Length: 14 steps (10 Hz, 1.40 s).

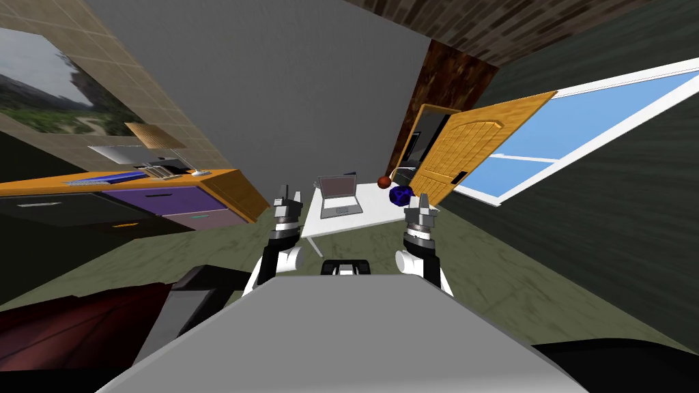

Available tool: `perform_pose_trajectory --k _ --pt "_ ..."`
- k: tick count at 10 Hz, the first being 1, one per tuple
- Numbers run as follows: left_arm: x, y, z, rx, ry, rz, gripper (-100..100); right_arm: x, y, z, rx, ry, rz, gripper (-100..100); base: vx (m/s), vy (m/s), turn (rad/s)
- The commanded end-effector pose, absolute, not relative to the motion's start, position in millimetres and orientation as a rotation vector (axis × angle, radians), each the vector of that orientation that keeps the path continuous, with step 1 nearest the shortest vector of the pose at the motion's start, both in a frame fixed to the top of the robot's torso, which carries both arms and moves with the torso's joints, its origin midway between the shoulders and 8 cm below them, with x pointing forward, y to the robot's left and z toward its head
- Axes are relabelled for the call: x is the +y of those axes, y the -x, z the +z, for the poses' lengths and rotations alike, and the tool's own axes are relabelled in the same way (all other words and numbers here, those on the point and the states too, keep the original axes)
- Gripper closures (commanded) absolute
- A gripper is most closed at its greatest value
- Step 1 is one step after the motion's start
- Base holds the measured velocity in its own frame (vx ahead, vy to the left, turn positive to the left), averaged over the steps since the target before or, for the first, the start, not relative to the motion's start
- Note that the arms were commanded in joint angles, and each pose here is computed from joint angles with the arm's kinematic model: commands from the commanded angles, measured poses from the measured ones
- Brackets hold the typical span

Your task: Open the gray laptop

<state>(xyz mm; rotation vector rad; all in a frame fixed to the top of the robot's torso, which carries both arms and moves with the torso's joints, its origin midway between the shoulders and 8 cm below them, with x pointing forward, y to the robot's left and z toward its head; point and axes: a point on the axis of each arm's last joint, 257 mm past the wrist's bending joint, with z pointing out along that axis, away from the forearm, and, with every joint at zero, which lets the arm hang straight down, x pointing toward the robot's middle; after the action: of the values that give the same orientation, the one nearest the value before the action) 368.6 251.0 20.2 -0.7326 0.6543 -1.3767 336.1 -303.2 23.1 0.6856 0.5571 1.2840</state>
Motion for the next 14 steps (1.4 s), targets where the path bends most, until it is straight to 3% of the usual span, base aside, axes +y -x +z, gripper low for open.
perform_pose_trajectory --k 1,2,3,14 --pt "251 -369 20 0.654 0.733 -1.377 0 -303 -336 23 0.557 -0.686 1.284 0 0.0 0.0 0.0" --pt "251 -369 20 0.654 0.733 -1.377 0 -303 -336 23 0.557 -0.686 1.284 0 0.0 0.0 0.0" --pt "248 -373 16 0.691 0.713 -1.373 -100 -303 -336 23 0.557 -0.686 1.284 0 0.006 -0.001 -0.027" --pt "264 -453 -48 0.973 0.63 -1.233 -100 -303 -336 23 0.558 -0.686 1.284 0 0.008 -0.005 -0.078"
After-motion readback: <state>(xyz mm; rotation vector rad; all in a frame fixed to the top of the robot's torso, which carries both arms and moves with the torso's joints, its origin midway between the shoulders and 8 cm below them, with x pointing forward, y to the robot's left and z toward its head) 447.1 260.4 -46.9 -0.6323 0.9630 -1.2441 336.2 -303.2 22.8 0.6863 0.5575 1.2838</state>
